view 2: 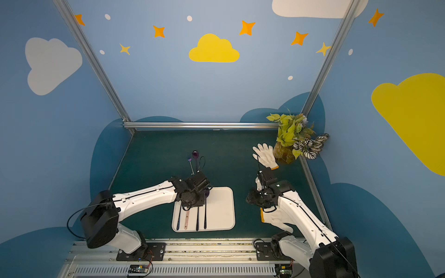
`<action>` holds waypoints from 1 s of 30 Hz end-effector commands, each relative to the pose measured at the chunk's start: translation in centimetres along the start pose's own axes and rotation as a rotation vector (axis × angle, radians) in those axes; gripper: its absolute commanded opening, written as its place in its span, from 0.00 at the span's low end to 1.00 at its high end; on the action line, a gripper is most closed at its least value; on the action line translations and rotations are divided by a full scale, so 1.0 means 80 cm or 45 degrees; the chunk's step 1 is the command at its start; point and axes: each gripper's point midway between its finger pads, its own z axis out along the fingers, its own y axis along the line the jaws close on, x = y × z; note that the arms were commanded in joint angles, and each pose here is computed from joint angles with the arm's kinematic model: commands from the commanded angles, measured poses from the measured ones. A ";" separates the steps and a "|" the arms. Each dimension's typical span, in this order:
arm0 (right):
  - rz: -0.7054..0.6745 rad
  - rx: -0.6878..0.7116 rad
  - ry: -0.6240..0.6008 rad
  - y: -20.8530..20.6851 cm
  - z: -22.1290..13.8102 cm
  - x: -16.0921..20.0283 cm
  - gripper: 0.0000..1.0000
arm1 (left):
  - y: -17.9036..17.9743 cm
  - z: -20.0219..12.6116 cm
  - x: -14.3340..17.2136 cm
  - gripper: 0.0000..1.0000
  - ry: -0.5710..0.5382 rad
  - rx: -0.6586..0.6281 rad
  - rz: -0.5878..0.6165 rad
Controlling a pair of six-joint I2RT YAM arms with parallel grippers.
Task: Set the spoon and fork side by side
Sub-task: Adjust the fork on the tray.
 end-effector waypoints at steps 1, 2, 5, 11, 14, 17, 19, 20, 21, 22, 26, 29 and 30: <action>0.005 0.011 -0.005 -0.002 -0.005 0.002 0.49 | -0.004 0.015 0.008 0.34 0.043 0.005 -0.003; 0.004 0.011 -0.007 -0.002 -0.006 0.003 0.49 | -0.002 0.020 0.011 0.34 0.052 -0.003 -0.005; 0.003 0.014 -0.014 -0.004 -0.007 0.004 0.49 | 0.003 0.033 0.018 0.33 0.076 -0.018 -0.012; 0.006 0.015 -0.014 -0.006 -0.007 0.007 0.49 | 0.010 0.050 0.023 0.30 0.103 -0.059 -0.006; 0.003 0.016 -0.016 -0.006 -0.008 0.007 0.50 | 0.010 0.053 0.021 0.28 0.099 -0.072 0.001; 0.005 0.021 -0.014 -0.008 -0.008 0.009 0.49 | 0.012 0.056 0.022 0.25 0.102 -0.084 0.006; 0.004 0.022 -0.013 -0.008 -0.008 0.009 0.49 | 0.015 0.058 0.023 0.24 0.106 -0.094 0.005; 0.003 0.022 -0.013 -0.008 -0.009 0.009 0.49 | 0.016 0.059 0.023 0.23 0.107 -0.098 0.007; 0.004 0.024 -0.012 -0.008 -0.009 0.010 0.49 | 0.016 0.059 0.023 0.23 0.107 -0.101 0.009; 0.003 0.023 -0.014 -0.008 -0.009 0.009 0.49 | 0.017 0.060 0.023 0.22 0.106 -0.106 0.013; 0.006 0.027 -0.012 -0.009 -0.009 0.010 0.49 | 0.019 0.059 0.020 0.21 0.095 -0.119 0.027; 0.004 0.027 -0.012 -0.009 -0.009 0.010 0.49 | 0.020 0.059 0.018 0.20 0.089 -0.128 0.038; 0.004 0.028 -0.012 -0.009 -0.009 0.010 0.49 | 0.020 0.059 0.018 0.20 0.091 -0.131 0.040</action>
